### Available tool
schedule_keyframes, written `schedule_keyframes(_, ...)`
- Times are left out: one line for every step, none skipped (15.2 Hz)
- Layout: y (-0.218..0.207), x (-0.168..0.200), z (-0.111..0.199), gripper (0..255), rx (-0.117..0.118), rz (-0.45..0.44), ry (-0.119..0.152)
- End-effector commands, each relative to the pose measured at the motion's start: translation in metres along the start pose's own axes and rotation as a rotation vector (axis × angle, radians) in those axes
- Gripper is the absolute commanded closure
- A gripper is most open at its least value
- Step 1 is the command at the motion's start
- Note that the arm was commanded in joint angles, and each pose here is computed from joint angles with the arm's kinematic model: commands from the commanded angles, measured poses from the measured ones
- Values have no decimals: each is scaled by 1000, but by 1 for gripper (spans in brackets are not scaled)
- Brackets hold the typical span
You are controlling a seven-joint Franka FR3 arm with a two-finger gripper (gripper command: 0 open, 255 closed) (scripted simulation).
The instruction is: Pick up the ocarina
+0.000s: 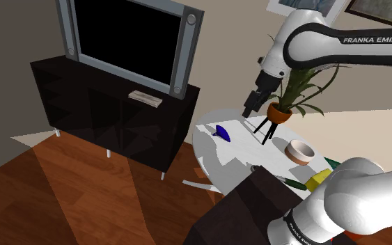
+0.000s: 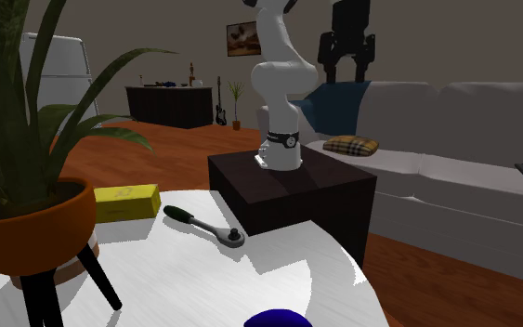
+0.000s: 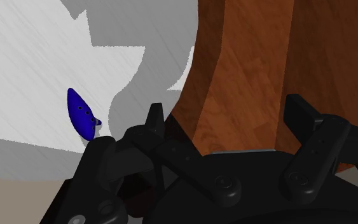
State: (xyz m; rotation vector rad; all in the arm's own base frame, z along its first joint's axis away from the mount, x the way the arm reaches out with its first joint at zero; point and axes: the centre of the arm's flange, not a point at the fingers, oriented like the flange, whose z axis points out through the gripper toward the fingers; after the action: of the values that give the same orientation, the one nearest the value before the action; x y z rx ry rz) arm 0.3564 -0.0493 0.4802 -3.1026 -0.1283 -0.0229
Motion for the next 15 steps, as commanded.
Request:
schedule_keyframes(18,9,19,0,-5,-8,7)
schedule_keyframes(26,14,28,0,-6,-11,9)
schedule_keyframes(34,18,37,0,-8,-15,11)
schedule_keyframes(42,23,46,0,-10,-18,13)
schedule_keyframes(50,27,55,0,-12,-22,15)
schedule_keyframes(58,32,64,0,-14,-25,17)
schedule_keyframes(66,36,73,0,-15,-29,19)
schedule_keyframes(74,41,82,0,-17,-32,22)
schedule_keyframes(82,46,91,0,-19,-35,24)
schedule_keyframes(90,51,100,0,-21,-39,26)
schedule_keyframes(98,56,109,0,-23,-42,28)
schedule_keyframes(106,60,118,0,-25,-46,30)
schedule_keyframes(114,65,126,0,-26,-49,32)
schedule_keyframes(122,70,135,0,-28,-52,34)
schedule_keyframes(130,75,144,0,-30,-56,36)
